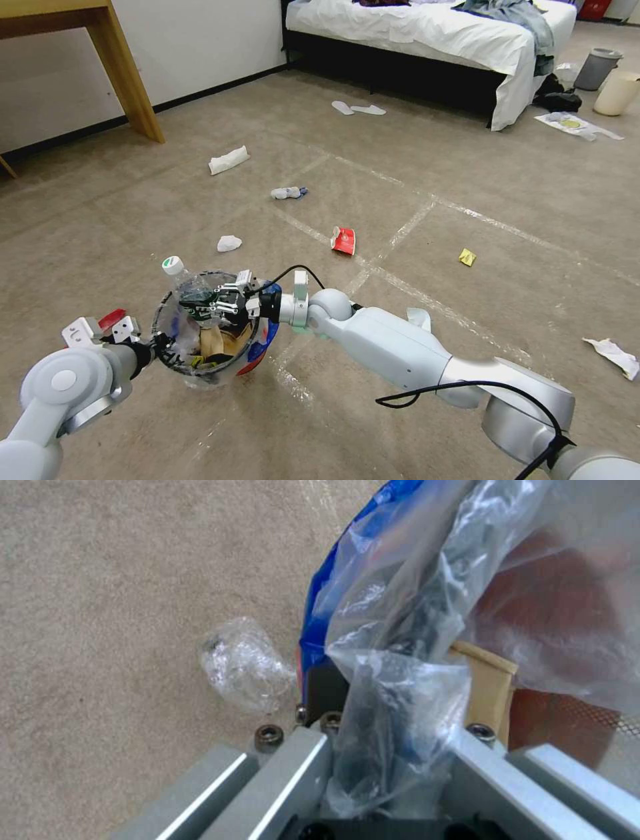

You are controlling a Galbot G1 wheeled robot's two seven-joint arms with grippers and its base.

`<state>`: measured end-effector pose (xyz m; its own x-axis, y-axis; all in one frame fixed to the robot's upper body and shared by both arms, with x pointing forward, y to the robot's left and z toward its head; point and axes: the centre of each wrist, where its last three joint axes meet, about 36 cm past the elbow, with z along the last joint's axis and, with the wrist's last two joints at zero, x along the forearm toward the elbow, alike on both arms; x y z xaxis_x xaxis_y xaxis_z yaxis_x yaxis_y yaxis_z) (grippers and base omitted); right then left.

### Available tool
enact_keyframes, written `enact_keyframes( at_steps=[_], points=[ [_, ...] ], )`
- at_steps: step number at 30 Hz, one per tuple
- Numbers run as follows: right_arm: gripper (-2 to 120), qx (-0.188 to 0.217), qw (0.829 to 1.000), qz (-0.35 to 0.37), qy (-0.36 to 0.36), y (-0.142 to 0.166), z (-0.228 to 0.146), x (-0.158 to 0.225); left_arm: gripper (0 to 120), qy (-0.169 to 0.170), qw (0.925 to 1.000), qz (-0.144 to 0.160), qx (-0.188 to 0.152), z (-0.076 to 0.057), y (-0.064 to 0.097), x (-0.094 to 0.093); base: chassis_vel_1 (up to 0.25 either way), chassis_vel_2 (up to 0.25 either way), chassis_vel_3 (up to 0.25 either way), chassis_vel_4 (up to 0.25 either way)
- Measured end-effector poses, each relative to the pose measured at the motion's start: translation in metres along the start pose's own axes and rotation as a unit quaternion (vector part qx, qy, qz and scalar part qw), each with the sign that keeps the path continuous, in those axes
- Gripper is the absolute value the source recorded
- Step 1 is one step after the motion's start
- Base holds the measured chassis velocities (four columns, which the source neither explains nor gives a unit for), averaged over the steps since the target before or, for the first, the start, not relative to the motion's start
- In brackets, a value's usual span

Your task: Pick up the trash bin and place the garbage on the floor into it.

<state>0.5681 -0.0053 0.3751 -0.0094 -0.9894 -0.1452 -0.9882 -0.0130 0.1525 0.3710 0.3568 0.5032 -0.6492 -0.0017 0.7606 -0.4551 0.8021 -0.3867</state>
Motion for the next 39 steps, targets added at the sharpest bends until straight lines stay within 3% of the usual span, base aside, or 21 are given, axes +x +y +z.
enact_keyframes(
  at_steps=[5, 9, 12, 16, 18, 32, 35, 39],
  points=[
    [48, -0.002, 1.0, 0.004, 0.006, 0.001, -0.001, -0.001, 0, 0.001, 1.0, -0.001, 0.001, 0.0, 0.001, -0.001, 0.0, 0.0, 0.0, 0.0],
    [59, 0.0, 1.0, 0.007, 0.008, 0.001, -0.001, -0.002, 0, 0.001, 1.0, -0.002, 0.001, -0.001, 0.001, -0.001, 0.0, 0.0, 0.0, 0.0],
    [75, 0.001, 1.0, 0.01, 0.009, 0.0, -0.002, -0.001, 0, 0.0, 1.0, -0.004, 0.001, -0.002, 0.002, -0.001, 0.0, 0.0, 0.0, 0.0],
    [83, 0.001, 1.0, 0.01, 0.009, 0.0, -0.002, -0.001, 0, 0.0, 1.0, -0.005, 0.001, -0.003, 0.002, 0.0, 0.0, 0.0, 0.0, 0.0],
    [95, 0.003, 1.0, 0.013, 0.009, -0.001, -0.004, -0.001, 0, 0.0, 1.0, -0.005, 0.002, -0.003, 0.001, 0.0, 0.0, 0.0, 0.0, 0.0],
    [100, 0.008, 1.0, 0.018, 0.003, -0.001, -0.01, -0.002, 0, 0.002, 1.0, -0.007, 0.002, -0.003, 0.0, -0.001, 0.0, 0.0, 0.0, 0.0],
    [100, 0.01, 1.0, 0.019, -0.011, -0.003, -0.019, -0.004, 0, 0.002, 1.0, -0.008, 0.002, -0.003, 0.0, 0.0, 0.0, 0.0, 0.0, 0.0],
    [100, 0.028, 0.998, 0.02, -0.06, -0.007, -0.064, -0.008, 0, 0.001, 0.9999, -0.011, 0.002, -0.006, 0.002, 0.001, 0.0, 0.0, 0.0, 0.0]
  ],
)
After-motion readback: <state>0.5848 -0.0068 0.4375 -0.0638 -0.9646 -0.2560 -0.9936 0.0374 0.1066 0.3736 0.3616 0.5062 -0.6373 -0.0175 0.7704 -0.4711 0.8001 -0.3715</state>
